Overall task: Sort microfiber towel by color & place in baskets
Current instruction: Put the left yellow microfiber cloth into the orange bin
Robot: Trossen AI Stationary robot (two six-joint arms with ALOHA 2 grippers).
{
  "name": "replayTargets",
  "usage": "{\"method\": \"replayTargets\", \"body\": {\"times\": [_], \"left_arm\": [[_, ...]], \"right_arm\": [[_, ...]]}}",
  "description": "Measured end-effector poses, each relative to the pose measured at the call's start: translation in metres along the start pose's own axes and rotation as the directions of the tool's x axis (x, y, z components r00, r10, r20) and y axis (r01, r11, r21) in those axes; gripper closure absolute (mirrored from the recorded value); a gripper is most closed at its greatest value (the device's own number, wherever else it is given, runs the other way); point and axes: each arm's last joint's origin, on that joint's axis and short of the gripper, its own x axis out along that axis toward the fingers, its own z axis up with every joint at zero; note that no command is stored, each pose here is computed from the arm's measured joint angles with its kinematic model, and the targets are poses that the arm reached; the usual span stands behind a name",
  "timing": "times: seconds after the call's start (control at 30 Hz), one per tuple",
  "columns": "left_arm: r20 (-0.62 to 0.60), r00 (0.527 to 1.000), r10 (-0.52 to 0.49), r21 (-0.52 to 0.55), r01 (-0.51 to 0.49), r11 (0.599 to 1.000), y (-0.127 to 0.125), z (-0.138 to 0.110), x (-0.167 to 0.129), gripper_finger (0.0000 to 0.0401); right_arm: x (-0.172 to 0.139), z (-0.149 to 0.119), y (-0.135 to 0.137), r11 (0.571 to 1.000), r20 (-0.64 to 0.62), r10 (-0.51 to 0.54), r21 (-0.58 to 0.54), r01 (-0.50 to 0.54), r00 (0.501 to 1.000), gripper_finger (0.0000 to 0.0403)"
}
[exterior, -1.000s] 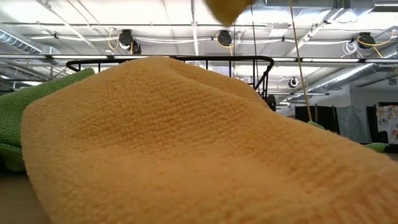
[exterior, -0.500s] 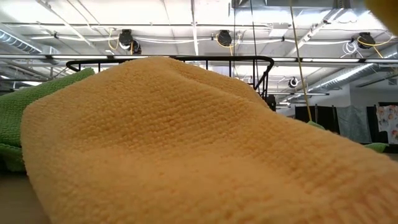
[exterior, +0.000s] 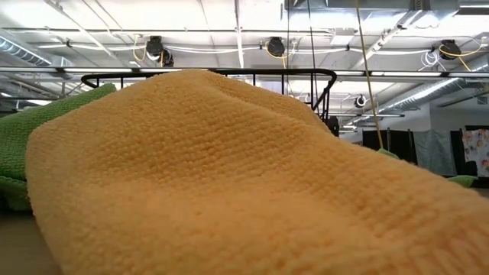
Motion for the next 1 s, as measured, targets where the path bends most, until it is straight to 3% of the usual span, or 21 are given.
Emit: {"method": "replayTargets", "body": {"times": [0.3,0.6,1.0], "left_arm": [[0.001,1.000,0.001,-0.015,-0.001,1.000,0.006,0.002,0.005,0.0151],[-0.005,1.000,0.014,0.001,-0.014,1.000,0.009,0.002,0.007,0.0151],[-0.006,1.000,0.013,0.000,-0.013,1.000,0.009,0.001,0.007,0.0151]], "right_arm": [[0.041,-0.014,0.032,0.988,-0.037,-0.152,-0.038,0.151,0.988,0.0380],[0.083,-0.026,0.052,0.940,-0.078,-0.332,-0.111,0.322,0.940,0.0375],[0.090,-0.028,0.056,0.932,-0.115,-0.357,-0.103,0.346,0.927,0.0245]]}}
